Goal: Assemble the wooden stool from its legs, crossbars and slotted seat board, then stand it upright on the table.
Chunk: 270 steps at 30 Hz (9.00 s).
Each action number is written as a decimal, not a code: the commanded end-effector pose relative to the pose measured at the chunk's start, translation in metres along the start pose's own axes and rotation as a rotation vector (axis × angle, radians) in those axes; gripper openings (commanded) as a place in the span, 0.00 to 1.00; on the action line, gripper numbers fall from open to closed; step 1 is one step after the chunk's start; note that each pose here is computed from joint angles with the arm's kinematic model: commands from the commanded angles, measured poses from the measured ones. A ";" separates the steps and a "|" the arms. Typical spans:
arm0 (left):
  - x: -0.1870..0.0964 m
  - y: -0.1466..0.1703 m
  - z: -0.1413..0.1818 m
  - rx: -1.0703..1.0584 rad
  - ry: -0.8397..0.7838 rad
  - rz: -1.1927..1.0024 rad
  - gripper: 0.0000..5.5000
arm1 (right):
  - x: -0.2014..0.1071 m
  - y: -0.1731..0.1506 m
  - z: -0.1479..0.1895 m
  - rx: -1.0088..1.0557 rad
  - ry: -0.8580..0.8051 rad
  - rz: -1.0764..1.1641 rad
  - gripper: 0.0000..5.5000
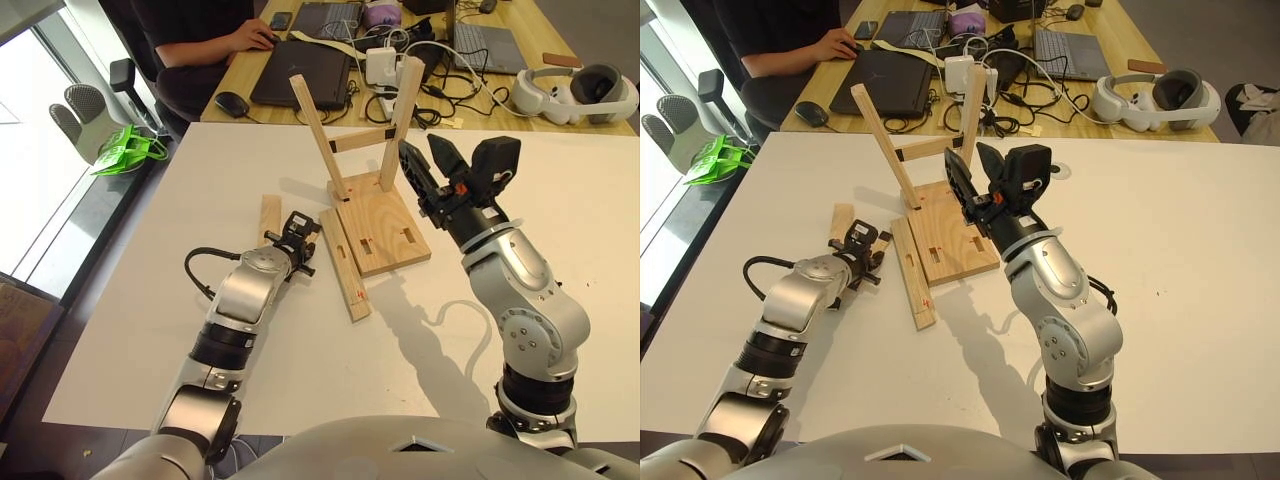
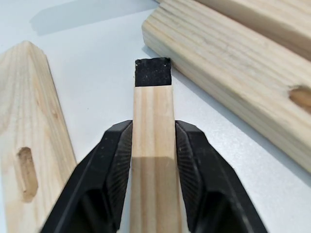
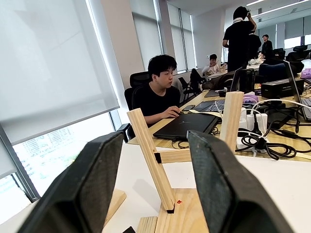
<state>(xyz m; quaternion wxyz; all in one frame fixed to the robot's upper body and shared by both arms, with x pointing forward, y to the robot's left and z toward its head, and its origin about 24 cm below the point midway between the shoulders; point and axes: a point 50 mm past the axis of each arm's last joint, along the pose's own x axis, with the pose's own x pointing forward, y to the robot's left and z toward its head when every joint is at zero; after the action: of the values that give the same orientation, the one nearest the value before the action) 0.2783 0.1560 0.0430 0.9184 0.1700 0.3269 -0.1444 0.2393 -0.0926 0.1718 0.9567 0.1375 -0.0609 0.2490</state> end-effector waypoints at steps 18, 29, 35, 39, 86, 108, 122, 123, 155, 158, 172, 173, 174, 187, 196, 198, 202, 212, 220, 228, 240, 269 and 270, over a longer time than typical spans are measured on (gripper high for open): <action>-0.118 -0.036 0.088 0.065 -0.695 -0.270 0.23 | 0.016 -0.016 0.019 0.534 0.093 0.260 0.44; -0.124 -0.036 0.100 0.147 -0.755 -0.242 0.23 | 0.016 -0.021 0.023 0.580 0.186 0.288 0.44; -0.125 -0.040 0.103 0.160 -0.769 -0.241 0.23 | 0.016 -0.017 0.015 0.583 0.217 0.293 0.44; -0.125 -0.041 0.105 0.166 -0.776 -0.247 0.23 | 0.015 -0.011 0.011 0.593 0.229 0.311 0.44; -0.148 -0.037 0.107 -0.106 -0.486 -1.118 0.46 | 0.011 -0.034 0.041 0.379 0.479 1.080 0.07; -0.146 -0.033 0.104 -0.077 -0.435 -1.122 0.27 | 0.006 -0.024 0.044 0.323 0.525 1.231 0.07; -0.140 -0.036 0.103 -0.067 -0.443 -1.094 0.08 | 0.004 -0.020 0.036 0.276 0.520 1.223 0.07; -0.140 -0.036 0.103 -0.070 -0.444 -1.092 0.07 | 0.007 -0.019 0.036 0.266 0.489 1.198 0.07; -0.089 0.036 0.010 -0.586 -0.597 0.545 0.07 | -0.007 0.006 -0.005 0.534 0.042 0.050 0.34; -0.088 0.030 0.027 -0.635 -0.667 0.463 0.07 | -0.011 0.027 -0.022 0.401 0.239 0.272 0.34; -0.122 -0.026 0.100 -0.553 -0.785 -0.192 0.07 | 0.006 0.021 -0.061 0.062 0.425 0.549 0.34; -0.122 -0.029 0.098 -0.529 -0.770 -0.207 0.07 | 0.009 0.018 -0.061 0.056 0.416 0.531 0.34; -0.123 -0.033 0.096 -0.514 -0.754 -0.225 0.07 | 0.011 0.015 -0.061 0.049 0.408 0.513 0.34; -0.125 -0.044 0.079 -0.398 -0.677 -0.287 0.07 | 0.026 -0.014 -0.063 -0.018 0.375 0.291 0.34; -0.099 0.032 0.060 -0.479 -0.608 0.167 0.07 | 0.017 -0.004 -0.063 -0.004 0.392 0.374 0.34; -0.087 0.043 0.048 -0.499 -0.556 0.253 0.07 | 0.015 -0.002 -0.061 0.001 0.395 0.400 0.34; -0.069 0.044 0.021 -0.479 -0.449 0.339 0.07 | 0.014 -0.002 -0.058 -0.001 0.392 0.403 0.34; -0.065 0.043 0.001 -0.425 -0.401 0.342 0.07 | 0.020 -0.005 -0.049 -0.010 0.353 0.364 0.34; -0.065 0.039 0.003 -0.440 -0.431 0.318 0.07 | 0.020 -0.003 -0.048 -0.013 0.356 0.379 0.34; -0.063 0.040 -0.001 -0.418 -0.415 0.313 0.07 | 0.025 -0.005 -0.043 -0.025 0.344 0.380 0.34; -0.055 0.028 -0.008 -0.347 -0.366 0.242 0.07 | 0.029 -0.001 -0.028 0.026 0.221 0.316 0.34; -0.057 0.050 -0.008 -0.303 -0.375 0.273 0.07 | -0.009 0.007 0.012 0.127 -0.105 -0.158 0.34; -0.056 0.050 -0.007 -0.309 -0.380 0.275 0.07 | -0.009 0.007 0.012 0.128 -0.105 -0.158 0.34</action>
<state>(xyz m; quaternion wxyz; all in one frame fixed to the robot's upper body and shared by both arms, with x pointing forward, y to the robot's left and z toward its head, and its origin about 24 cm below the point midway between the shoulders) 0.2492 0.2123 0.0872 0.9899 0.0379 0.1365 0.0006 0.2288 -0.0956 0.1823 0.9596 0.2092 -0.0850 0.1680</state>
